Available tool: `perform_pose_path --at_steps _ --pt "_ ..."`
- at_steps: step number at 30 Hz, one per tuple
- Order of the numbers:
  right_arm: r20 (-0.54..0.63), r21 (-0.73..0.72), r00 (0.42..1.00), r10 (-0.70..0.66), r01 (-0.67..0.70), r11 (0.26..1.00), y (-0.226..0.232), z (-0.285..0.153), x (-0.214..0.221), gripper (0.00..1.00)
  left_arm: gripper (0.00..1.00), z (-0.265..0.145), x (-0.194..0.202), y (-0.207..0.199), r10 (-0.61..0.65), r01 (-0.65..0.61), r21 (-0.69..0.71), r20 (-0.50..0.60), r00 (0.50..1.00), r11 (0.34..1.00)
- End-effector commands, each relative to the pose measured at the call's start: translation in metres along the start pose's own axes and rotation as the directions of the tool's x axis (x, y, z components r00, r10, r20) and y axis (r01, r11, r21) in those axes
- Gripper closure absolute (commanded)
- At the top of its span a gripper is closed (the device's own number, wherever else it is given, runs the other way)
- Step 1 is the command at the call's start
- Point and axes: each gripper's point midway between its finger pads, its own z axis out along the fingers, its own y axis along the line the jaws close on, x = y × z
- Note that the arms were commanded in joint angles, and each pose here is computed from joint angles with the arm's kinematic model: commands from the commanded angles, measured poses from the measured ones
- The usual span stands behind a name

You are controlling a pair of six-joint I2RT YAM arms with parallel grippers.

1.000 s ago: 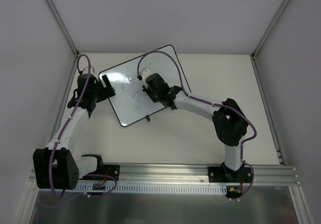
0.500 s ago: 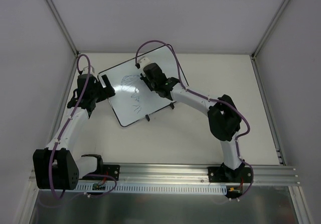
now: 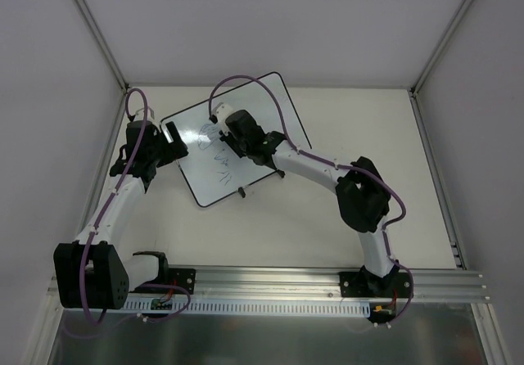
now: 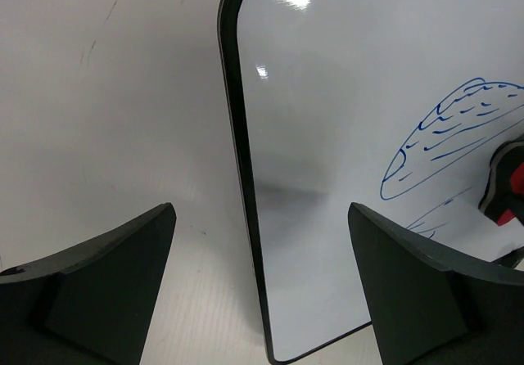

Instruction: Erase the whiteboard

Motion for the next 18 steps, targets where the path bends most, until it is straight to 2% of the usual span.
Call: perform_pose_path --at_steps 1,11,18 --pt "-0.046 -0.100 0.997 -0.067 0.062 0.993 0.033 0.002 0.020 1.00 0.12 -0.004 -0.009 -0.008 -0.001 0.000 0.027 0.032 0.999 1.000" --pt "-0.044 -0.164 0.995 -0.088 0.080 0.983 0.075 0.003 0.022 1.00 0.12 -0.004 -0.008 -0.009 -0.003 0.002 0.027 0.031 1.000 1.000" --pt "-0.056 -0.117 0.996 -0.074 0.067 0.991 0.086 0.005 0.024 1.00 0.12 -0.007 -0.009 -0.008 -0.004 0.003 0.024 0.042 0.999 1.000"
